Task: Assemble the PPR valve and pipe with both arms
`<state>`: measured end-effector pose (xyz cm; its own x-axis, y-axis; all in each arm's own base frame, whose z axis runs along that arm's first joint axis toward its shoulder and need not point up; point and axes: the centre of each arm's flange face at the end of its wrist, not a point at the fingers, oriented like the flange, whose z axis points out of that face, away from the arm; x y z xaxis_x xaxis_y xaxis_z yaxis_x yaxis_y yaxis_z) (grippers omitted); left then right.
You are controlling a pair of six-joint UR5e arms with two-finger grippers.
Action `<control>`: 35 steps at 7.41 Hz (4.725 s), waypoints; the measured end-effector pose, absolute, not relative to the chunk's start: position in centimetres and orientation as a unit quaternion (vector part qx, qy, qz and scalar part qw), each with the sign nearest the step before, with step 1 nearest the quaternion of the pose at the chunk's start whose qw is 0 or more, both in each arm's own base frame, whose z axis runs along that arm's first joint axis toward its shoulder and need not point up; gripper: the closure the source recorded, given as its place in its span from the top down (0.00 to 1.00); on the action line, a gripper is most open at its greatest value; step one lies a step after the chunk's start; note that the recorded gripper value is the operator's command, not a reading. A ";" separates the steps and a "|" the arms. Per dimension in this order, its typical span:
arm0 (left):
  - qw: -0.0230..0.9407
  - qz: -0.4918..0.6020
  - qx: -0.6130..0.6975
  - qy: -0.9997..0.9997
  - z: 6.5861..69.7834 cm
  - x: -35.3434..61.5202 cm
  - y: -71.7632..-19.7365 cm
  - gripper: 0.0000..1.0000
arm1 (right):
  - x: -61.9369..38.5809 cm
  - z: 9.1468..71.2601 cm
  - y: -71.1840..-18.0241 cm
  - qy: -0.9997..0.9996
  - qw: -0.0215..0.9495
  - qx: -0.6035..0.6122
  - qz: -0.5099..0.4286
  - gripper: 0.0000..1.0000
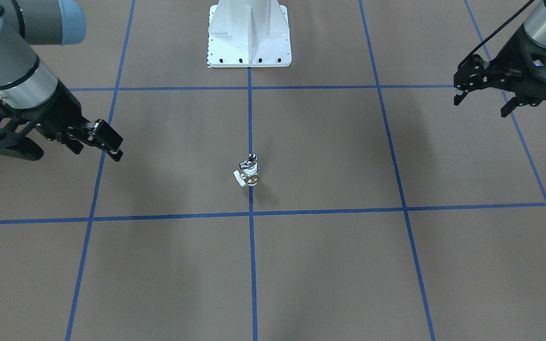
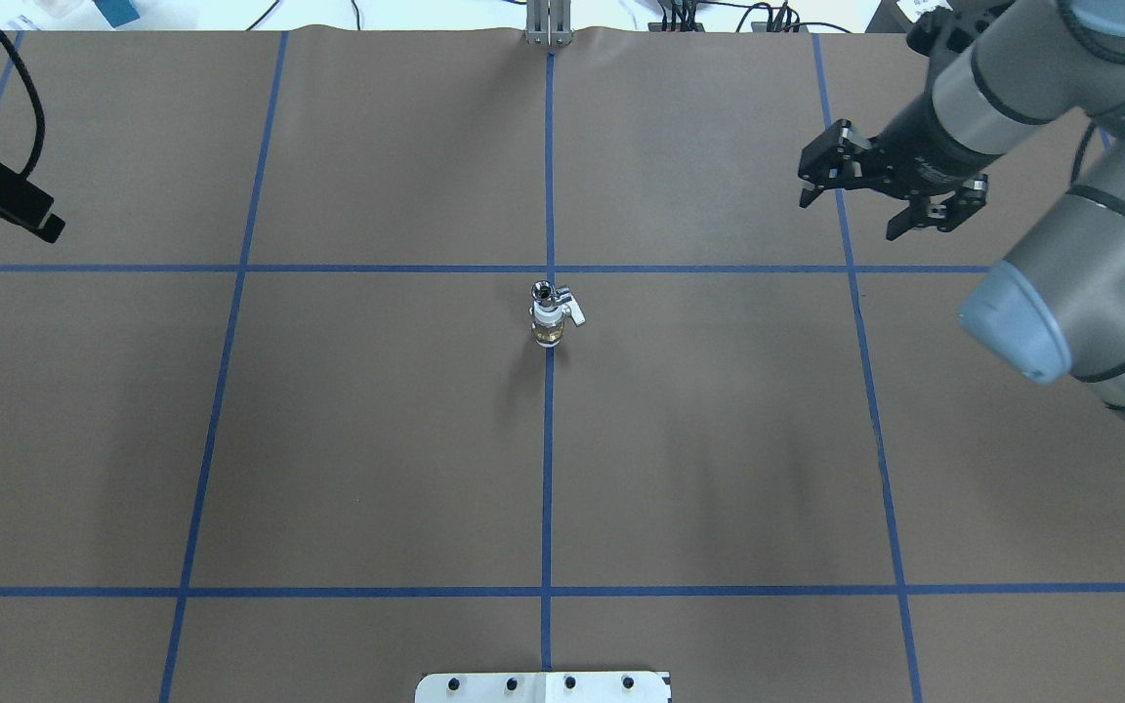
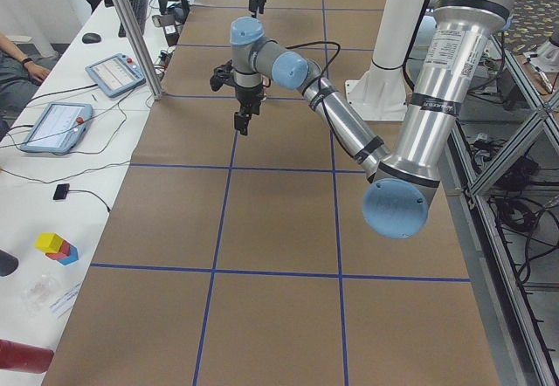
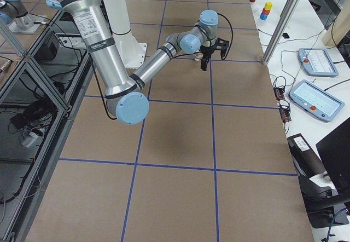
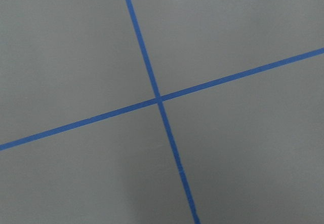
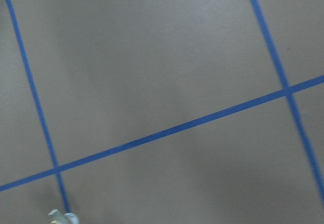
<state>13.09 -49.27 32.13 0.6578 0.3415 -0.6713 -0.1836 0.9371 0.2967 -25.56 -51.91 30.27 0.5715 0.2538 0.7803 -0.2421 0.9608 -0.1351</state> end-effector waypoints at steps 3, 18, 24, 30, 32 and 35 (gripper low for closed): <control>0.906 0.165 0.108 0.375 36.5 7.9 -49.3 0.99 | -15.0 40.5 -49.3 -0.404 0.912 0.022 0.069 1.00; 0.912 0.161 0.080 0.370 45.8 0.9 -49.8 1.00 | -3.3 52.0 -48.5 -0.370 0.928 0.046 -0.010 1.00; 0.920 0.116 0.048 0.372 47.8 0.5 -50.7 1.00 | -0.4 54.7 -46.7 -0.375 0.926 0.037 -0.019 1.00; 0.920 0.126 0.046 0.369 48.7 0.4 -50.6 1.00 | 1.7 55.6 -44.8 -0.372 0.927 0.039 -0.007 1.00; 0.919 0.135 0.033 0.369 51.3 -0.5 -50.9 1.00 | 1.9 55.9 -44.1 -0.372 0.928 0.036 -0.005 1.00; 0.923 0.097 0.013 0.372 55.3 -4.2 -49.3 1.00 | 2.0 56.8 -43.2 -0.371 0.928 0.028 -0.001 1.00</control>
<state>-4.21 -49.27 55.34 0.7044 0.1876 -0.6846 -0.1689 0.9810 0.0950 2.02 -43.24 56.79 0.7250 -0.0222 0.6884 -0.0189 0.9985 0.0522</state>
